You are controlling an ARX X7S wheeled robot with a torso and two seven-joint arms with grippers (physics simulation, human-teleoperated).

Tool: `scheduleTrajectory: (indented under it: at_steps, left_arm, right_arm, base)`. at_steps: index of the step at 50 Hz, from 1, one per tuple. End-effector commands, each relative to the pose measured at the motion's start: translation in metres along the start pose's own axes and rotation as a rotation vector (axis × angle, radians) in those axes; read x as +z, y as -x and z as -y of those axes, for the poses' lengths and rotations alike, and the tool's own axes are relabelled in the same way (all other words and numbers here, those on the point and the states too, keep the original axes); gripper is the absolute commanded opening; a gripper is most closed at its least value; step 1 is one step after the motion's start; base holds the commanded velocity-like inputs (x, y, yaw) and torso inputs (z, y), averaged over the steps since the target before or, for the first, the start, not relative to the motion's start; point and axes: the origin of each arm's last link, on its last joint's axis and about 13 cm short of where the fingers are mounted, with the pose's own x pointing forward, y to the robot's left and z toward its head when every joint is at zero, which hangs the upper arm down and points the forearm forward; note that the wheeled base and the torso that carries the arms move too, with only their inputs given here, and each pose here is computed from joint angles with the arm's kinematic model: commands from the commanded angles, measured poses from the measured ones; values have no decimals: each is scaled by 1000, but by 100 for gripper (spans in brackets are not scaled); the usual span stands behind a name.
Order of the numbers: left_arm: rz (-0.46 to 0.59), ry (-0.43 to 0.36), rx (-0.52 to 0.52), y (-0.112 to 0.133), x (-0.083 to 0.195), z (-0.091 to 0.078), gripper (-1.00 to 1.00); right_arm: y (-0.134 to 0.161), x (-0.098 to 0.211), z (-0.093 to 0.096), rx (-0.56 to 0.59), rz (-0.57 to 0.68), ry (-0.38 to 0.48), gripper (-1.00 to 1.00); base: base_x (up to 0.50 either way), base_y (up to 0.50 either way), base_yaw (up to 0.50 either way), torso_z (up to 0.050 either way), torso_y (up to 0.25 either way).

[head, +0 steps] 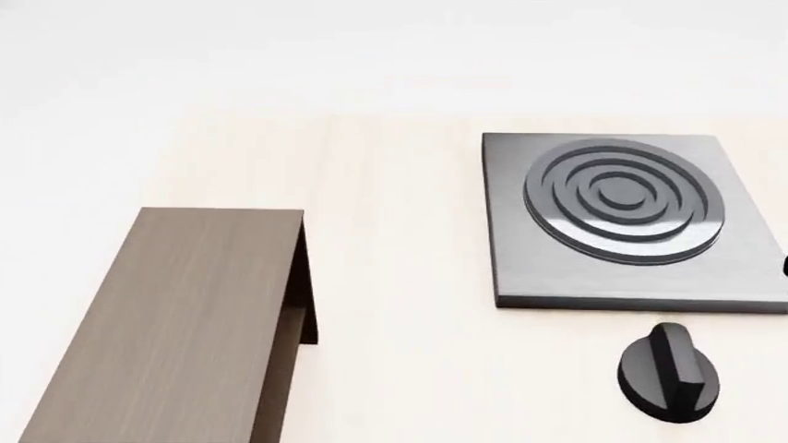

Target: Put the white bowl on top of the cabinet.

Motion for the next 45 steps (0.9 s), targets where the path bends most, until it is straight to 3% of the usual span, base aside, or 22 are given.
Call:
scheduleTrajectory:
  at_steps: [1, 11, 13, 30, 33, 45]
  left_arm:
    - [-5, 7, 0, 0, 0, -1, 100]
    - [3, -5, 3, 0, 0, 0, 100]
    - [4, -6, 6, 2, -7, -3, 100]
    - [2, -8, 12, 2, -9, -4, 100]
    - [1, -7, 11, 2, -9, -4, 100]
    - [-1, -13, 17, 1, -10, -4, 100]
  right_arm:
    - [-3, -2, -1, -72, -41, -1, 100]
    - [-11, -7, 3, -255, -117, 98, 100]
    - [-12, -3, 5, -281, -143, 43, 100]
    - [-17, -1, 21, -536, -266, 67, 100]
    - [-16, 0, 23, -511, -317, 43, 100]
    - [-15, -2, 34, -656, -343, 39, 100]
  base:
    - [0, 0, 0, 0, 0]
    - [0, 0, 0, 0, 0]
    - [0, 0, 0, 0, 0]
    - [0, 0, 0, 0, 0]
    - [0, 0, 0, 0, 0]
    - [0, 0, 0, 0, 0]
